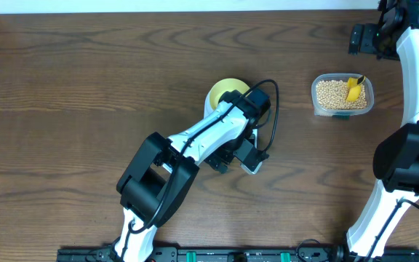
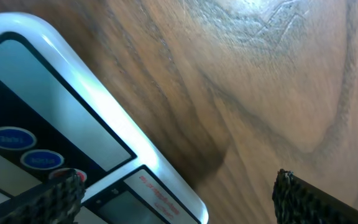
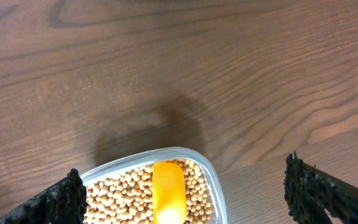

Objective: Scoop item into bowl and weigh 50g on scale

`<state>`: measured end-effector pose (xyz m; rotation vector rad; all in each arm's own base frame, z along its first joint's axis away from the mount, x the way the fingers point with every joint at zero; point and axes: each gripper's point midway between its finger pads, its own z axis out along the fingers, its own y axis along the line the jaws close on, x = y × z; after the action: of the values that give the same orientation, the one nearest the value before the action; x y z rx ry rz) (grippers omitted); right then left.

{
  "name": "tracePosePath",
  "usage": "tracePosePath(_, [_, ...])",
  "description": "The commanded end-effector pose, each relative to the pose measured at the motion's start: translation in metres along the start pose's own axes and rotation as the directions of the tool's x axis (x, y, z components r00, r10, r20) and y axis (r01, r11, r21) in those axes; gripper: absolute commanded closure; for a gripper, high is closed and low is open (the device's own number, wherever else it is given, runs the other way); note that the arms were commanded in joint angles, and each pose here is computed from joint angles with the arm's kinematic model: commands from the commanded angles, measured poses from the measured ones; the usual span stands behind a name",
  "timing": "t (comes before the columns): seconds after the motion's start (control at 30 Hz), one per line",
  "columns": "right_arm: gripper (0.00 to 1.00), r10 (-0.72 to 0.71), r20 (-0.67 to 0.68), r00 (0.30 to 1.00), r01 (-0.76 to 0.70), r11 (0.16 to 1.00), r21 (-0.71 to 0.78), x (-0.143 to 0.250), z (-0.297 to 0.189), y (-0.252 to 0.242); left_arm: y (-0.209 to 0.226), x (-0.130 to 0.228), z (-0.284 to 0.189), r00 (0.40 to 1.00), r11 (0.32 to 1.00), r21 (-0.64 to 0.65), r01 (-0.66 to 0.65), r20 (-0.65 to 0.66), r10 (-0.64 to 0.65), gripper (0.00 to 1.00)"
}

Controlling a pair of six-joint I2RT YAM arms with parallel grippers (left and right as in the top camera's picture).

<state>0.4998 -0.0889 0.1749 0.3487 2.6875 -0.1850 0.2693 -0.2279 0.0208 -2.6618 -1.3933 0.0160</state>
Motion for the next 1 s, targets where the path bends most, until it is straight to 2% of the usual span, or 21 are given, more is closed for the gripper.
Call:
tracePosePath(0.0, [0.01, -0.003, 0.018, 1.000, 0.003, 1.000, 0.011, -0.005, -0.004, -0.004, -0.006, 0.004, 0.015, 1.000, 0.998, 0.059, -0.003, -0.013, 0.004, 0.02])
tracePosePath(0.23, [0.01, -0.003, 0.018, 1.000, 0.003, 1.000, 0.011, -0.005, -0.004, -0.004, -0.007, 0.001, 0.013, 1.000, 0.998, 0.065, -0.011, -0.008, 0.012, 0.09])
tracePosePath(0.67, [0.01, -0.003, 0.017, 1.000, 0.003, 1.000, 0.011, -0.005, -0.004, -0.004, 0.000, 0.001, 0.018, 0.999, 0.998, 0.047, -0.038, -0.009, 0.039, 0.14])
tracePosePath(0.77, [0.01, -0.003, 0.017, 1.000, 0.003, 1.000, 0.011, -0.005, -0.004, -0.004, 0.005, 0.003, 0.021, 0.999, 0.999, 0.035, -0.035, -0.012, 0.036, 0.18])
tracePosePath(0.97, [0.01, -0.003, 0.018, 1.000, 0.003, 1.000, 0.011, -0.005, -0.004, -0.004, 0.005, 0.003, 0.021, 0.999, 0.999, 0.032, -0.037, -0.011, 0.038, 0.19])
